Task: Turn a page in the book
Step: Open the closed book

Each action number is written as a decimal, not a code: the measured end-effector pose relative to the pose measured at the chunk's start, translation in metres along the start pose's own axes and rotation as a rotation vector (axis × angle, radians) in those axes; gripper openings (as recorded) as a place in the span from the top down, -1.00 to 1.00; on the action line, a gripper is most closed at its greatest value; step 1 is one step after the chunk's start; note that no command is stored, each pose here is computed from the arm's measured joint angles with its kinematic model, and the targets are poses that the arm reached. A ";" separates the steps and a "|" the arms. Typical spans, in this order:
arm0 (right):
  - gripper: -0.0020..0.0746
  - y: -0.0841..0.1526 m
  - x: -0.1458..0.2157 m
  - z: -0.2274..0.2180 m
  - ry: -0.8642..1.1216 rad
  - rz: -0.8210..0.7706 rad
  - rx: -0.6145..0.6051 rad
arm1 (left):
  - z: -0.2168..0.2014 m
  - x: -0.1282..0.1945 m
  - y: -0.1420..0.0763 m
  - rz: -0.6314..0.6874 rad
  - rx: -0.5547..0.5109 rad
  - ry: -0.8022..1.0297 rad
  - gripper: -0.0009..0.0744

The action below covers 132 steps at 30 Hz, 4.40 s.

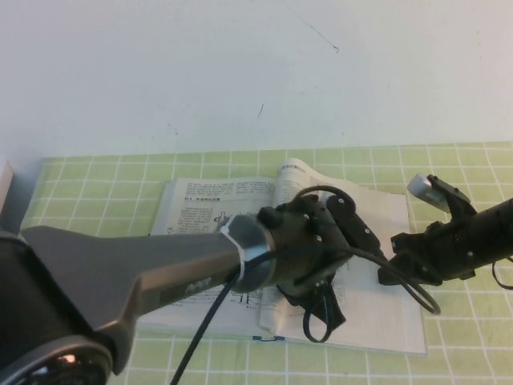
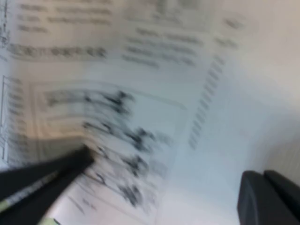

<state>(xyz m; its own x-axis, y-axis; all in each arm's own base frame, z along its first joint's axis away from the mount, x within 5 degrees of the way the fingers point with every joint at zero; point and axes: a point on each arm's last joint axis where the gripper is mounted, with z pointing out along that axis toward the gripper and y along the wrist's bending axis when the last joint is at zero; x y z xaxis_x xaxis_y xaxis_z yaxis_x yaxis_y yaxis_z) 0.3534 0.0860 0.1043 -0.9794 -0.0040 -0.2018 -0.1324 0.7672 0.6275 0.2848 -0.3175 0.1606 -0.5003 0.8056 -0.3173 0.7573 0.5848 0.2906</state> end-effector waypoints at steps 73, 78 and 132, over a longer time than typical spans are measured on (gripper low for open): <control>0.95 0.001 0.002 0.001 0.018 -0.013 -0.003 | 0.004 -0.022 -0.051 -0.024 0.402 -0.269 0.99; 0.95 0.002 0.001 0.001 0.018 -0.016 -0.002 | 0.005 -0.020 -0.046 -0.027 0.320 -0.220 0.99; 0.95 0.018 -0.010 -0.005 -0.015 -0.199 -0.140 | -0.004 0.024 0.074 -0.259 0.116 0.059 0.99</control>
<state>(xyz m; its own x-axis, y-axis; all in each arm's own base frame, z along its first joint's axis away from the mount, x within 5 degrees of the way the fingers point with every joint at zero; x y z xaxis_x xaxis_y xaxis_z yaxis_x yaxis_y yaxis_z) 0.3600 0.0963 0.1211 -0.9297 -0.1356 -0.3426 -0.3434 0.6559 0.6722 0.3268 -0.2549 0.1783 -0.7042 0.6371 -0.3132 0.6426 0.7596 0.1004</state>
